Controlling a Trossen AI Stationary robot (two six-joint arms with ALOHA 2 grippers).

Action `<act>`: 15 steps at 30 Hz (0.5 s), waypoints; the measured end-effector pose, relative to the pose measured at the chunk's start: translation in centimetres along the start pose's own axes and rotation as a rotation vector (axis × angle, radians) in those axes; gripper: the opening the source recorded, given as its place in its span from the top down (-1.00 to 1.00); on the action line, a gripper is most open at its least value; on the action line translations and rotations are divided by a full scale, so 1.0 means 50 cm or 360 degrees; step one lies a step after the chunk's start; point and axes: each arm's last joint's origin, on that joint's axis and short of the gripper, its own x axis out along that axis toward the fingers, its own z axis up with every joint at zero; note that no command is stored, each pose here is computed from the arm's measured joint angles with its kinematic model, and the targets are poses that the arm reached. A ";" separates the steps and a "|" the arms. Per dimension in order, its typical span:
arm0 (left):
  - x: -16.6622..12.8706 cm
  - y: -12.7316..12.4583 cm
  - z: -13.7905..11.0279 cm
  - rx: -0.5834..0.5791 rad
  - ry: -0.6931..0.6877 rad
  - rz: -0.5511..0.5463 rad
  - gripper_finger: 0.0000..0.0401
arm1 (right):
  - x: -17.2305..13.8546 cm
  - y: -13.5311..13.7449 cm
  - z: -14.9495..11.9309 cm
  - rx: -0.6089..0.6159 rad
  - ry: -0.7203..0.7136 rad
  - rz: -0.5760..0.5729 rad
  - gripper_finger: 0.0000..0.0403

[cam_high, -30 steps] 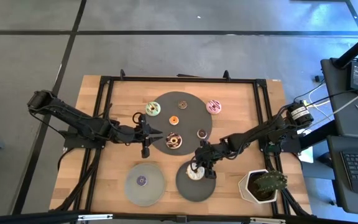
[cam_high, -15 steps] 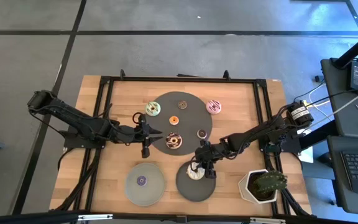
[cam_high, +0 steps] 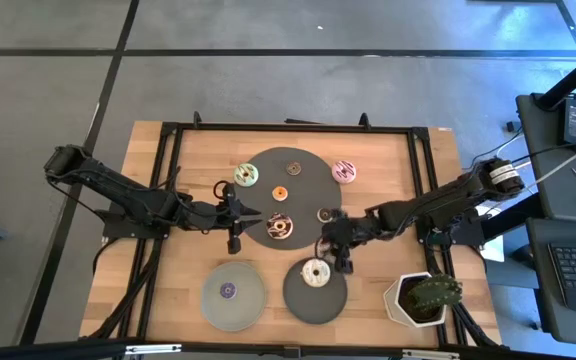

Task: Pick & Place donuts
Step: Put the small black donut on the gray plate

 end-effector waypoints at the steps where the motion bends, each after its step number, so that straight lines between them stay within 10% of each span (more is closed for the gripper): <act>1: 0.000 0.000 0.000 0.0000 0.0000 0.0000 0.54 | -0.007 -0.010 -0.001 0.0013 0.0010 -0.0088 0.40; 15: 0.000 0.000 0.000 0.0001 0.0002 -0.0001 0.55 | 0.033 -0.142 -0.014 0.0315 0.0169 -0.0578 0.40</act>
